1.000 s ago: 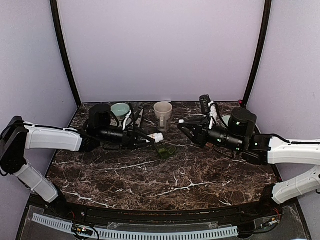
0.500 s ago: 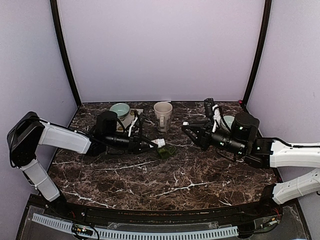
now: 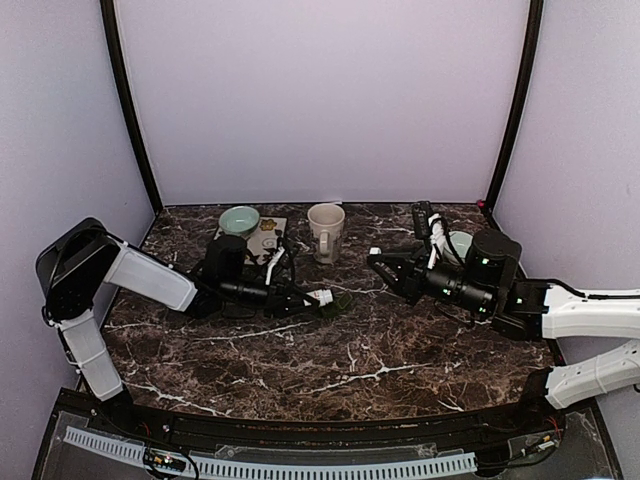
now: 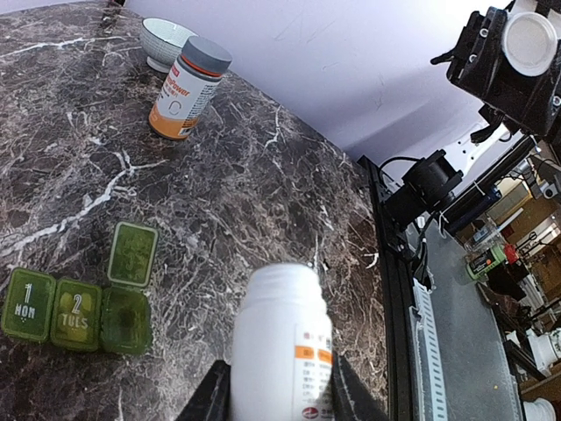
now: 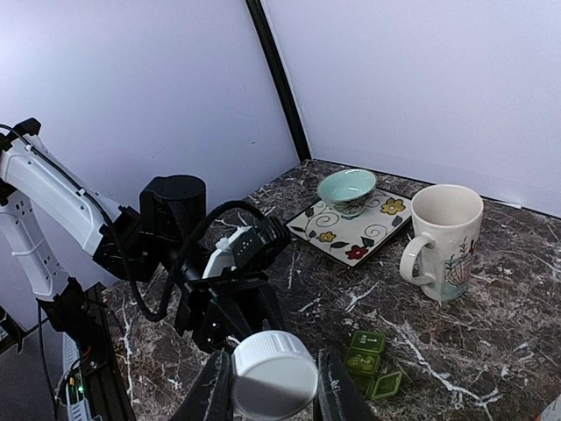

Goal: Sort the pills into containers
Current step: Pour the pill into the compartment of the pill container.

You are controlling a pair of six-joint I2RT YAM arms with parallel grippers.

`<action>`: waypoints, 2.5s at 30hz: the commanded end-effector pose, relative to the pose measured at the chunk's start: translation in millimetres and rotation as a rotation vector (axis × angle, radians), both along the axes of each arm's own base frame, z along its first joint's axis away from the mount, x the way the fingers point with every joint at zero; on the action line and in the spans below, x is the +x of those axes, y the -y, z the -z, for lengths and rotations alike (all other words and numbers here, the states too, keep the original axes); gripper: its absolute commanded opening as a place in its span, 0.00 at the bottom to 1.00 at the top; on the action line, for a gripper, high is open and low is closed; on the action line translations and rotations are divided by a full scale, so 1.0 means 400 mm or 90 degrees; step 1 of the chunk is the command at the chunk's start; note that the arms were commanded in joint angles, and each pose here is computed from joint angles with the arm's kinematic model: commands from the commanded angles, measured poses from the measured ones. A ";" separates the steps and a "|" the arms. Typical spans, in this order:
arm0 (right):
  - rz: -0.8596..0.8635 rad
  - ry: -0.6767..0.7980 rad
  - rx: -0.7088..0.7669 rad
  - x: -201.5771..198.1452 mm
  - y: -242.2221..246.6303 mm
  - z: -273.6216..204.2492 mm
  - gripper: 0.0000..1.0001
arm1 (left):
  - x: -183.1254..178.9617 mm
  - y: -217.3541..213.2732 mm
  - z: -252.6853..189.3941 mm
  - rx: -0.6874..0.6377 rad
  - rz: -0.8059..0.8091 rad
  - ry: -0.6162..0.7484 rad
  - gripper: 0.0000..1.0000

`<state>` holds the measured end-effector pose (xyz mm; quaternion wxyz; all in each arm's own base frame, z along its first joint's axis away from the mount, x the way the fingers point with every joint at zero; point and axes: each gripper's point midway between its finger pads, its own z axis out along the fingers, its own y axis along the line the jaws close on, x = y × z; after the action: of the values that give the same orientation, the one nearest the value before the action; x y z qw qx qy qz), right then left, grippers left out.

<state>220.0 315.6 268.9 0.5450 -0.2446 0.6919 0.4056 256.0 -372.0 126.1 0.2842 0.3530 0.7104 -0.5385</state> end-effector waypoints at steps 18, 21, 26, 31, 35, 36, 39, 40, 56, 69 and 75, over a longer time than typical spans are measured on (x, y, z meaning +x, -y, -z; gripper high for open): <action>0.012 0.013 0.023 0.008 0.016 -0.027 0.10 | 0.075 0.005 0.049 0.002 -0.035 0.039 0.00; 0.012 0.012 0.022 0.009 0.016 -0.023 0.10 | 0.084 0.005 0.060 0.008 -0.042 0.037 0.00; 0.013 0.010 0.022 0.010 0.018 -0.021 0.10 | 0.095 0.006 0.076 0.021 -0.046 0.036 0.00; 0.013 0.010 0.022 0.011 0.022 -0.018 0.10 | 0.101 0.007 0.092 0.033 -0.049 0.034 0.00; 0.013 0.008 0.023 0.012 0.023 -0.015 0.10 | 0.102 0.007 0.105 0.044 -0.047 0.032 0.00; 0.014 0.007 0.023 0.013 0.023 -0.013 0.10 | 0.101 0.006 0.109 0.047 -0.046 0.031 0.00; 0.013 0.007 0.024 0.013 0.023 -0.012 0.10 | 0.110 0.003 0.118 0.060 -0.058 0.034 0.00; 0.012 0.006 0.023 0.014 0.022 -0.011 0.10 | 0.113 0.002 0.121 0.064 -0.062 0.035 0.00; 0.011 0.001 0.022 0.017 0.021 -0.005 0.10 | 0.123 -0.002 0.152 0.098 -0.066 0.031 0.00; 0.012 -0.002 0.023 0.019 0.022 -0.001 0.10 | 0.120 0.000 0.155 0.138 -0.053 0.035 0.00; 0.011 -0.003 0.024 0.018 0.022 0.000 0.10 | 0.119 0.001 0.151 0.156 -0.050 0.040 0.00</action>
<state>226.7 307.8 260.5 0.5404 -0.2344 0.7011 0.4019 303.2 -369.6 54.2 0.2761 0.3583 0.7787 -0.4347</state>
